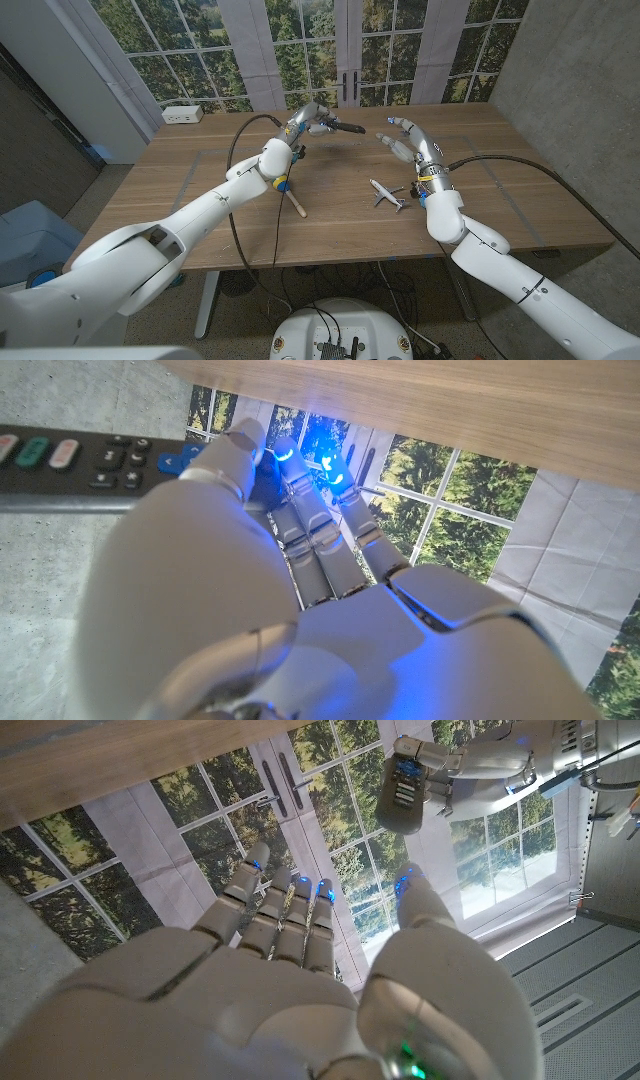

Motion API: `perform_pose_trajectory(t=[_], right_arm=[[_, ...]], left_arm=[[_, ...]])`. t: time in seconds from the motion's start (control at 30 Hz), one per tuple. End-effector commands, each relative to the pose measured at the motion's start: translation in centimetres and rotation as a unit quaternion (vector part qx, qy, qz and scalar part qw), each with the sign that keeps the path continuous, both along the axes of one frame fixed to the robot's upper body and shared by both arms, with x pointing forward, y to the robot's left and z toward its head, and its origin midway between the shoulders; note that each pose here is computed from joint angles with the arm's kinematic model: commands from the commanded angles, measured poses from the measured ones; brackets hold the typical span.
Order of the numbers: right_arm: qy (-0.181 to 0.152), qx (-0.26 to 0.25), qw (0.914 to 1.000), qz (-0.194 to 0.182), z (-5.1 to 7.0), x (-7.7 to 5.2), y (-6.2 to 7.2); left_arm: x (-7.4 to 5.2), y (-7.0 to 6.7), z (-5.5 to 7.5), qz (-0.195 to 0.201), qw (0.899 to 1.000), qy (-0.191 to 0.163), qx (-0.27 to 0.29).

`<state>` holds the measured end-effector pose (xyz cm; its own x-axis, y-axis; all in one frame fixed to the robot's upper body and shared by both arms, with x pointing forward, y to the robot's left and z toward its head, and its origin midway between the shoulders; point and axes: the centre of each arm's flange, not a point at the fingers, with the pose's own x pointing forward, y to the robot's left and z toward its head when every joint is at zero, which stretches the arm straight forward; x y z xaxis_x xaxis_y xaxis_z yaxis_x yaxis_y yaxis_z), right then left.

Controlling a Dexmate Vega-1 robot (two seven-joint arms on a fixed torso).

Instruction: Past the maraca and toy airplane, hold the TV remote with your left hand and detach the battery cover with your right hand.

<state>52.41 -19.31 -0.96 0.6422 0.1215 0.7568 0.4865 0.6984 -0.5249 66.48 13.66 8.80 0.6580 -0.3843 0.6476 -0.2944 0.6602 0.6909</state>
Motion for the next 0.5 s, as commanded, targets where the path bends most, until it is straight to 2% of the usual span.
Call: perform_pose_trajectory(t=[0.03,0.5], right_arm=[[-0.019,-0.038,0.999,-0.017,0.4,0.0,1.7],[-0.042,-0.067,0.9966,-0.024,0.9,0.2,3.0]], left_arm=[[-0.1,-0.4,0.4,-0.022,1.0,0.016,0.008],[-0.2,-0.7,0.7,-0.05,0.998,0.017,0.034]])
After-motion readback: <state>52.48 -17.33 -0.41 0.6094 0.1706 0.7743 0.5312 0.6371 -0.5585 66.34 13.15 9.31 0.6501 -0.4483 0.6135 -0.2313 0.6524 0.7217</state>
